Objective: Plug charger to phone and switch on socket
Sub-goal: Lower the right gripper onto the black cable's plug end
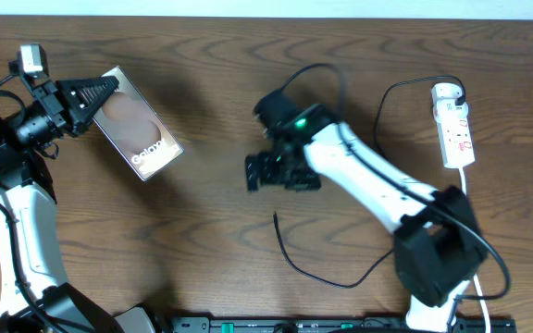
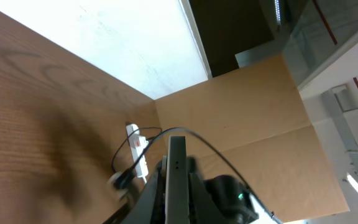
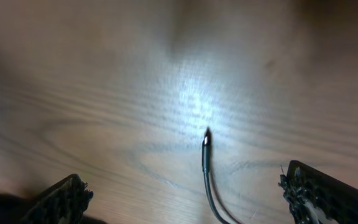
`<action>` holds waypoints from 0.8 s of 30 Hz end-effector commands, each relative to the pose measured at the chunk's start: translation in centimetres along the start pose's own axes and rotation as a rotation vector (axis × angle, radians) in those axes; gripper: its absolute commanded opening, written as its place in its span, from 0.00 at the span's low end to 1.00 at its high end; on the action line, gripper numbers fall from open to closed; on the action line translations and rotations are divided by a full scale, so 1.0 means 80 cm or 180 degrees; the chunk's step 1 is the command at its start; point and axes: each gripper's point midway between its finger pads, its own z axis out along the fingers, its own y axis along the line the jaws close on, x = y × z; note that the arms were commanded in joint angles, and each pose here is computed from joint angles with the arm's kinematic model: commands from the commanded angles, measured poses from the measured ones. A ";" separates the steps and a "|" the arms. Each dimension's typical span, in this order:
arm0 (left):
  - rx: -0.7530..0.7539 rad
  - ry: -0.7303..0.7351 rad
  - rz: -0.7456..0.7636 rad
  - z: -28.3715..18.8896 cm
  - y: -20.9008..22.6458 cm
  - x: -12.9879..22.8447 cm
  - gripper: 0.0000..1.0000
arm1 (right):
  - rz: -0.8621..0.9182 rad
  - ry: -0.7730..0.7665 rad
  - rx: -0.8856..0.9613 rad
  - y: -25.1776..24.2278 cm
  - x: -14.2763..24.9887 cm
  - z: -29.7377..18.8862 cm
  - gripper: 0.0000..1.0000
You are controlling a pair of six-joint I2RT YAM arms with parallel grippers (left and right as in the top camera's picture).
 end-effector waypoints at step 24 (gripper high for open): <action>-0.0063 -0.0169 0.0117 -0.032 0.000 -0.015 0.07 | 0.0140 0.0255 0.0874 -0.023 0.059 0.073 0.90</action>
